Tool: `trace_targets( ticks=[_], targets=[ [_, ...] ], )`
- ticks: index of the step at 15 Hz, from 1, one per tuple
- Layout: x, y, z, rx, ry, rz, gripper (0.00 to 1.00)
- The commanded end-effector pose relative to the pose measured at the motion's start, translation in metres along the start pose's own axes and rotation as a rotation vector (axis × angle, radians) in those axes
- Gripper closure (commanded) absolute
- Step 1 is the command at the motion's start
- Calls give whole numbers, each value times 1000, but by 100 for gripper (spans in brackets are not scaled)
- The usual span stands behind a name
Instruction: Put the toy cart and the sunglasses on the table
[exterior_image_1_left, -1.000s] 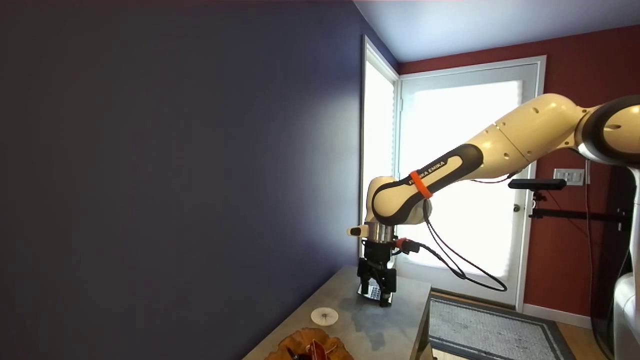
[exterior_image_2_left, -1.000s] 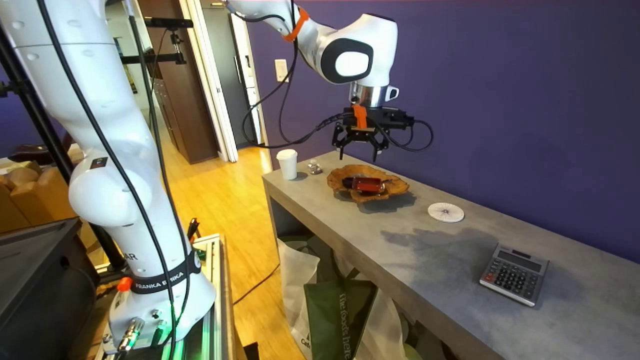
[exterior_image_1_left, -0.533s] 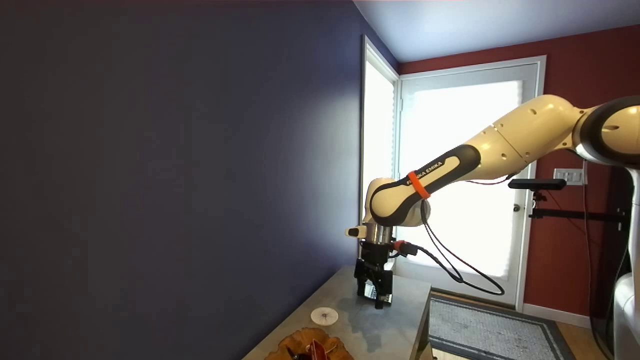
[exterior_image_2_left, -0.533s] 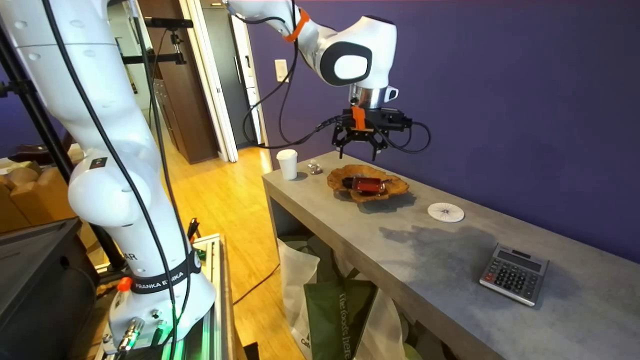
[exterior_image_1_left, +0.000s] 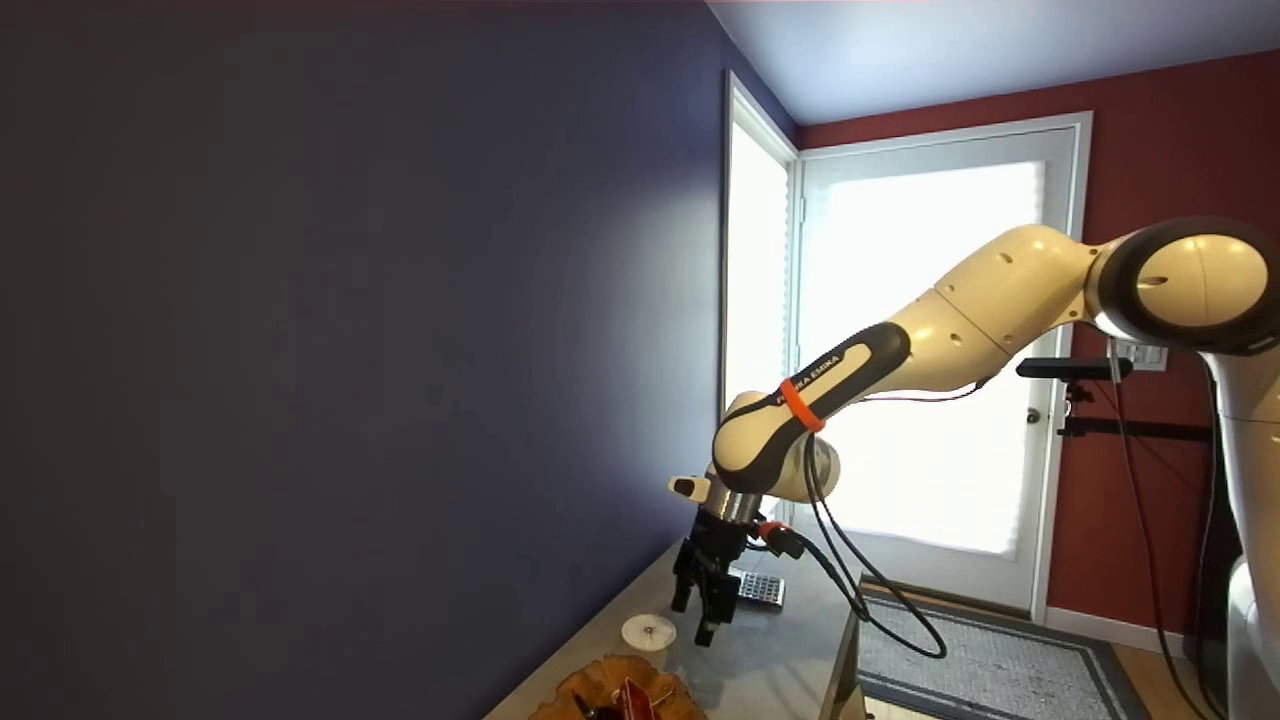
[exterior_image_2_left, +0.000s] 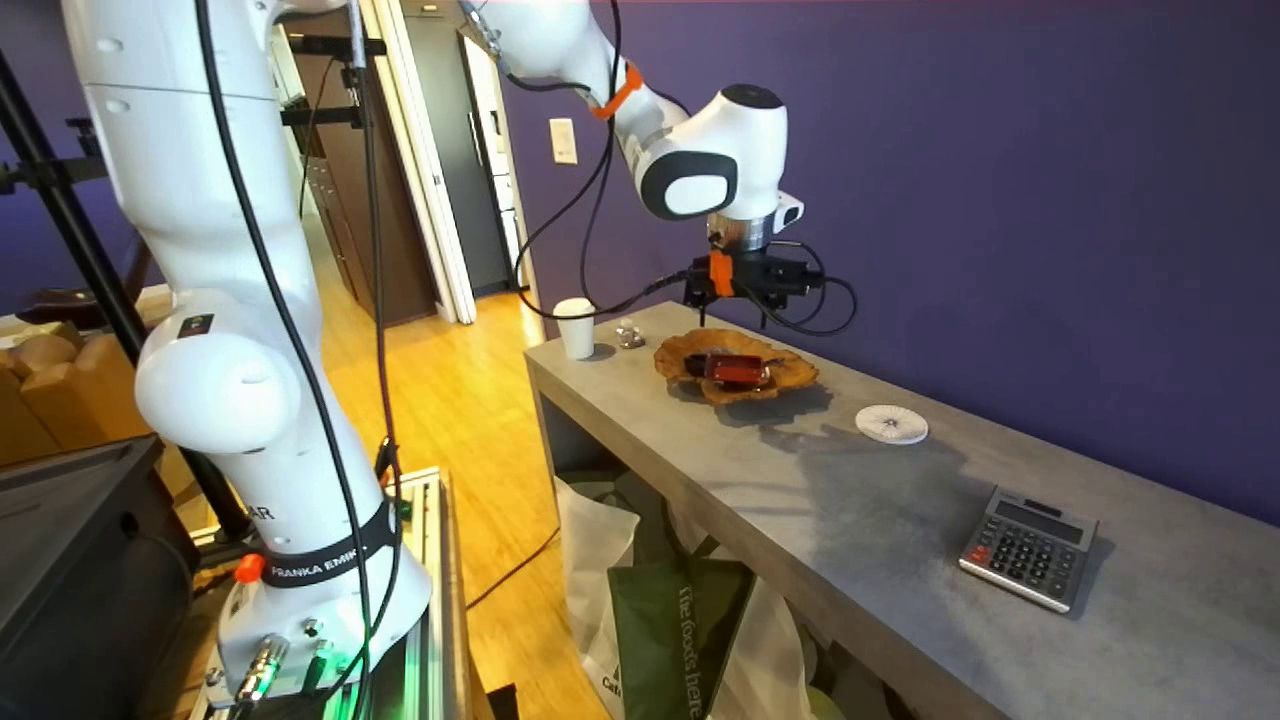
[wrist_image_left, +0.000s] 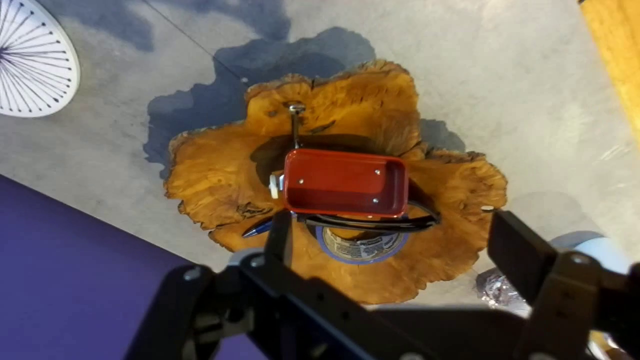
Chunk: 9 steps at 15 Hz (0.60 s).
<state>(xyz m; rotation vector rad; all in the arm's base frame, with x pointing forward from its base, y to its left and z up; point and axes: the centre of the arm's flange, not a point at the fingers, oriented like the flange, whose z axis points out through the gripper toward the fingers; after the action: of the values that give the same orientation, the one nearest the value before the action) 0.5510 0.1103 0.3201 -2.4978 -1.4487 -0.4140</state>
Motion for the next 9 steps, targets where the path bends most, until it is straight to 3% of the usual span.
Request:
trace_targets(
  ticks=[1,9],
  targets=[
    [4,22,26,-24,98,-17,0],
    [-2,54,68,-3,211,-16,0]
  ],
)
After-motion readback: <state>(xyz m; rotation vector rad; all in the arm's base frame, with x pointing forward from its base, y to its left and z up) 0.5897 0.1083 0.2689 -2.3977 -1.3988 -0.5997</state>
